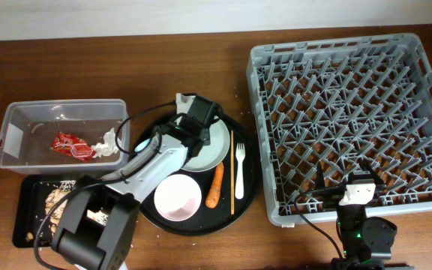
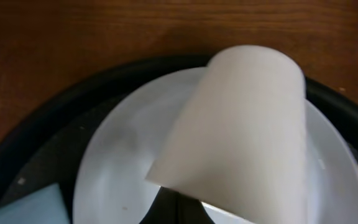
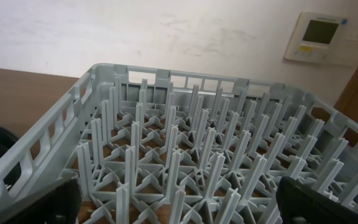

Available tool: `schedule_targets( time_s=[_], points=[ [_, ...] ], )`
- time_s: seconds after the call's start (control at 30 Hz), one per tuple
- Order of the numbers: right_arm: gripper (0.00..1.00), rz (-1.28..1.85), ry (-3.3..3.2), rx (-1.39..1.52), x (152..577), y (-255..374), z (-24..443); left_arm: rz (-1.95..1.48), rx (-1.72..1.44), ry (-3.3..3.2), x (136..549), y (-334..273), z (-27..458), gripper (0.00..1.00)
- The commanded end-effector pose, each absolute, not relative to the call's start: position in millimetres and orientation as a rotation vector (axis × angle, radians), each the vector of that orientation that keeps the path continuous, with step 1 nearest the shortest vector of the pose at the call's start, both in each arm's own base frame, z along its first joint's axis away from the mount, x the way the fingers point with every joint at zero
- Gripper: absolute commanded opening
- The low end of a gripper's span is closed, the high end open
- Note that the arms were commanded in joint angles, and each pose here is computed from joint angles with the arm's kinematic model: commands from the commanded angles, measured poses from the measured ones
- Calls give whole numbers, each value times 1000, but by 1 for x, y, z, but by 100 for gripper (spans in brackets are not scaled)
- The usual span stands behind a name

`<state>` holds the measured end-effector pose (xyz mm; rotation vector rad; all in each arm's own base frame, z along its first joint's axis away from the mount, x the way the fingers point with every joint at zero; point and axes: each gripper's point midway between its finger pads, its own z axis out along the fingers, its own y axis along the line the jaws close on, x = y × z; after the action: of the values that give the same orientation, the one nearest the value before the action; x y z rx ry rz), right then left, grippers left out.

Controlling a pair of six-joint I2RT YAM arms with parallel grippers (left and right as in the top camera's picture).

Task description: Sort waste into correct bins and load items into the dishwasher rack

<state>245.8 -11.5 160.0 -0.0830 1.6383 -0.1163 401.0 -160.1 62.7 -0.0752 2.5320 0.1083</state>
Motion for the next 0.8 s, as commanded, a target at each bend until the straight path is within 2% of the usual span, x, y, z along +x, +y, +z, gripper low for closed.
schedule_targets(
  time_s=[0.0, 0.23, 0.4, 0.5, 0.57, 0.67, 0.7, 0.77],
  points=[
    [99, -115, 1640, -84, 246, -11, 158, 190, -63, 2520, 403, -143, 67, 0],
    [99, -115, 1640, -84, 246, -11, 158, 142, -109, 2415, 399, -134, 127, 2],
    [99, -115, 1640, -84, 246, -11, 158, -13, -149, 2368, 377, -134, 179, 24],
    [99, -115, 1640, -84, 246, -11, 158, -278, -193, 2456, 364, -142, 181, 53],
    [99, -115, 1640, -84, 246, -11, 158, -495, -223, 2527, 365, -141, 173, 59],
    [99, -115, 1640, -84, 246, -11, 158, -615, -281, 2600, 374, -129, 148, 60],
    [99, -115, 1640, -84, 246, -11, 158, -654, -218, 2615, 378, -134, 139, 70],
    [99, -114, 1640, -84, 246, -11, 158, -868, 43, 2587, 385, -167, 128, 75]
  ],
)
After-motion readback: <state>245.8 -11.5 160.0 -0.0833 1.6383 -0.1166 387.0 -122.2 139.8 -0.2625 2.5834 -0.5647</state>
